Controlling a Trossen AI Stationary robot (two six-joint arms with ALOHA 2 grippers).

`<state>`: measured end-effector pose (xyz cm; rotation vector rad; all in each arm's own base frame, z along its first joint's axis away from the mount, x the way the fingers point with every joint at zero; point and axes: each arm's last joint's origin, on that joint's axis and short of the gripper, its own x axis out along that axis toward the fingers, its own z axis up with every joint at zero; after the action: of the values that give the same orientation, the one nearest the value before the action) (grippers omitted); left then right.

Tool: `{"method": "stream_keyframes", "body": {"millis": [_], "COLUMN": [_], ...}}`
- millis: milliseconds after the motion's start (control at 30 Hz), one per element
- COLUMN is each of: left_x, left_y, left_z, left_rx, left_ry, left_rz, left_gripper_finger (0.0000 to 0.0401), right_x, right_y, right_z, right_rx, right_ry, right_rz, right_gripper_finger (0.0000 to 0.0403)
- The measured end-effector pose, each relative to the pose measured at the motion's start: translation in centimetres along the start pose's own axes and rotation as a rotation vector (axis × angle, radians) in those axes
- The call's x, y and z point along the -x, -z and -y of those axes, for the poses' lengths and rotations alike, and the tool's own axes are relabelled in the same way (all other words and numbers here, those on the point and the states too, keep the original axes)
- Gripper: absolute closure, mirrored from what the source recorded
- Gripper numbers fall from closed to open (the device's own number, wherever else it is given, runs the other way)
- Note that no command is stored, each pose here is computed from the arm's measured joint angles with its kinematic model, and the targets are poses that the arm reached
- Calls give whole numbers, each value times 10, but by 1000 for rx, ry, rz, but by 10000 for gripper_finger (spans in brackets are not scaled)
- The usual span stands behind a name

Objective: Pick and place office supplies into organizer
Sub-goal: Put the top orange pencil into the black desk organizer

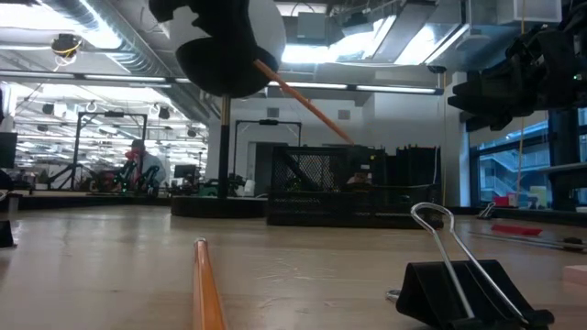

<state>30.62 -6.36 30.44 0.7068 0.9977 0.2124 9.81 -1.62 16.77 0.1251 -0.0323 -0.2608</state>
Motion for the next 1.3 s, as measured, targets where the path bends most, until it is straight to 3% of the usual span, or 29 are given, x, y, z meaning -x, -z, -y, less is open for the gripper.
{"method": "stream_keyframes", "body": {"millis": [700,1300], "left_x": [1,-8], "left_y": [6,7], "left_z": [-2,5], "left_rx": [-3,-176], "left_ry": [-38,-78], "left_rz": [-68,-90], "left_gripper_finger": [384,384], "right_x": [0,0], "right_y": [0,0], "right_z": [0,0], "right_rx": [1,1], "right_ry": [0,0], "right_rz": [0,0], "right_gripper_finger": [241,241]}}
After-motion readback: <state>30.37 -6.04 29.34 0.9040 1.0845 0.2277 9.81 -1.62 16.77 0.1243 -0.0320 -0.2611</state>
